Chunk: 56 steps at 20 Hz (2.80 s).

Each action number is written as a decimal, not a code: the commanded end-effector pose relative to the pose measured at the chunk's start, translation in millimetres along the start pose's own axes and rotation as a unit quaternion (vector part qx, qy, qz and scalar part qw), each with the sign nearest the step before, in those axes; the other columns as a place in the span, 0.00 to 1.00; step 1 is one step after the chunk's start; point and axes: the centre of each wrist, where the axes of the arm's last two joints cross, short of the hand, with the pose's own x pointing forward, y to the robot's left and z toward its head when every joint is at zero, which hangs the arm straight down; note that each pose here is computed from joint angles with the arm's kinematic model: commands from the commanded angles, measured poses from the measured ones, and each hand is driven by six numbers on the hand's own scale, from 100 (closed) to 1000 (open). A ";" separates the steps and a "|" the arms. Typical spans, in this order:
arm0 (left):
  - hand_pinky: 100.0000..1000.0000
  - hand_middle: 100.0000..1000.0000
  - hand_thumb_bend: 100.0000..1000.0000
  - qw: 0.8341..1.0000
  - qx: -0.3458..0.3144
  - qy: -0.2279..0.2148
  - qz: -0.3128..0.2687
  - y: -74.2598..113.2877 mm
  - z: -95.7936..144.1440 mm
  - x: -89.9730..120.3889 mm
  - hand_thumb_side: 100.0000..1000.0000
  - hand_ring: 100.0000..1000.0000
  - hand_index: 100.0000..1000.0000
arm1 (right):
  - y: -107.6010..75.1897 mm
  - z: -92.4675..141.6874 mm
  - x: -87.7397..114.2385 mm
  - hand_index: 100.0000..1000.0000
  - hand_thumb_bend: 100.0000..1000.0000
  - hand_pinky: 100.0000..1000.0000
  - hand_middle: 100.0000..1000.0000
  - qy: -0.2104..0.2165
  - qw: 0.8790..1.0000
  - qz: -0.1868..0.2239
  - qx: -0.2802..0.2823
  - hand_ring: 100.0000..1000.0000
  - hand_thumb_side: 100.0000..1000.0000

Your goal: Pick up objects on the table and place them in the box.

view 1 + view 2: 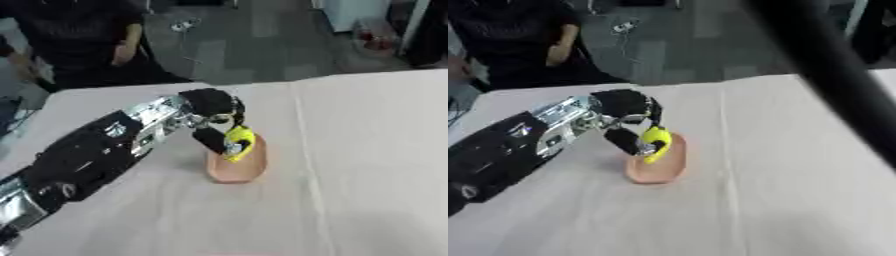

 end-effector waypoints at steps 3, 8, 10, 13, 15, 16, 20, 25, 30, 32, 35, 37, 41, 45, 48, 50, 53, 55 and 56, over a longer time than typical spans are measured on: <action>0.51 0.75 0.39 0.999 -0.044 0.006 -0.006 4.0 4.9 -7.7 0.93 0.69 0.65 | -10.1 -5.9 2.1 0.49 0.00 0.29 0.43 -0.012 1.000 0.013 0.008 0.43 1.00; 0.69 0.83 0.54 0.998 -0.061 0.011 -0.009 10.5 9.3 -8.7 0.94 0.81 0.71 | -9.6 -4.5 2.2 0.49 0.00 0.29 0.43 -0.009 1.000 0.014 0.009 0.43 1.00; 0.81 0.87 0.60 0.998 -0.059 0.012 -0.011 13.9 11.4 -8.6 0.98 0.88 0.74 | -9.4 -4.0 2.3 0.49 0.00 0.29 0.43 -0.009 1.000 0.014 0.010 0.43 1.00; 0.86 0.89 0.59 0.999 -0.044 0.015 -0.016 19.9 16.0 -6.4 1.00 0.90 0.75 | -9.3 -2.9 2.4 0.49 0.00 0.29 0.43 -0.007 1.000 0.016 0.010 0.43 1.00; 0.86 0.89 0.57 1.000 -0.010 0.019 -0.016 29.3 24.1 -2.2 1.00 0.89 0.76 | -9.0 -1.2 2.6 0.49 0.00 0.29 0.43 -0.004 1.000 0.017 0.010 0.43 1.00; 0.85 0.89 0.55 0.999 0.016 0.021 -0.018 36.9 30.6 1.4 1.00 0.89 0.76 | -8.8 0.1 2.7 0.49 0.00 0.29 0.43 -0.001 1.000 0.018 0.011 0.43 1.00; 0.80 0.87 0.51 0.993 0.113 0.033 -0.014 65.1 61.0 20.9 1.00 0.84 0.75 | -7.5 6.7 3.6 0.48 0.00 0.28 0.43 0.011 1.000 0.026 0.014 0.43 1.00; 0.79 0.86 0.50 0.984 0.176 0.039 -0.001 75.9 101.3 47.5 1.00 0.84 0.74 | -3.6 17.0 5.3 0.48 0.00 0.28 0.43 0.028 0.999 0.039 0.021 0.43 1.00; 0.74 0.85 0.53 0.966 0.240 0.078 0.058 43.5 116.1 48.6 1.00 0.77 0.75 | 4.8 31.1 8.4 0.48 0.00 0.28 0.43 0.056 0.997 0.054 0.026 0.43 1.00; 0.73 0.84 0.55 0.944 0.297 0.097 0.108 29.7 115.8 51.4 1.00 0.75 0.76 | 10.0 37.4 10.2 0.48 0.00 0.28 0.43 0.068 0.996 0.059 0.029 0.43 1.00; 0.69 0.82 0.56 0.898 0.390 0.115 0.170 15.3 110.9 58.3 0.97 0.70 0.77 | 19.0 44.6 12.8 0.48 0.00 0.28 0.43 0.080 0.994 0.064 0.033 0.43 1.00; 0.68 0.81 0.55 0.861 0.453 0.119 0.198 9.0 106.4 63.7 0.95 0.68 0.76 | 25.3 47.9 14.5 0.48 0.00 0.28 0.43 0.081 0.994 0.066 0.033 0.43 1.00; 0.66 0.79 0.54 0.810 0.536 0.102 0.213 4.3 100.1 70.7 0.93 0.66 0.75 | 39.1 54.2 18.6 0.47 0.00 0.27 0.42 0.074 0.995 0.063 0.010 0.42 1.00; 0.64 0.77 0.56 0.789 0.568 0.082 0.221 4.2 97.9 72.7 0.93 0.63 0.73 | 52.7 57.7 22.6 0.46 0.02 0.26 0.41 0.058 0.997 0.053 -0.015 0.41 1.00; 0.64 0.77 0.51 0.783 0.576 0.076 0.223 1.6 97.9 74.1 0.91 0.62 0.73 | 59.5 57.1 24.2 0.46 0.03 0.25 0.40 0.048 0.997 0.047 -0.032 0.41 1.00; 0.64 0.76 0.50 0.777 0.582 0.073 0.229 0.3 97.0 75.7 0.90 0.62 0.73 | 61.6 56.6 24.6 0.46 0.04 0.25 0.40 0.043 0.997 0.046 -0.043 0.40 1.00; 0.64 0.76 0.50 0.774 0.584 0.071 0.236 -1.2 95.9 77.7 0.90 0.62 0.73 | 62.9 55.6 24.7 0.46 0.04 0.25 0.40 0.035 0.997 0.043 -0.056 0.40 1.00; 0.64 0.76 0.50 0.773 0.583 0.071 0.238 -2.2 95.7 78.5 0.90 0.62 0.73 | 63.6 54.7 24.7 0.46 0.05 0.25 0.40 0.025 0.996 0.036 -0.073 0.40 1.00; 0.64 0.76 0.50 0.773 0.583 0.071 0.239 -2.5 95.8 78.6 0.90 0.62 0.73 | 63.5 54.6 24.6 0.45 0.06 0.25 0.39 0.021 0.996 0.033 -0.080 0.40 1.00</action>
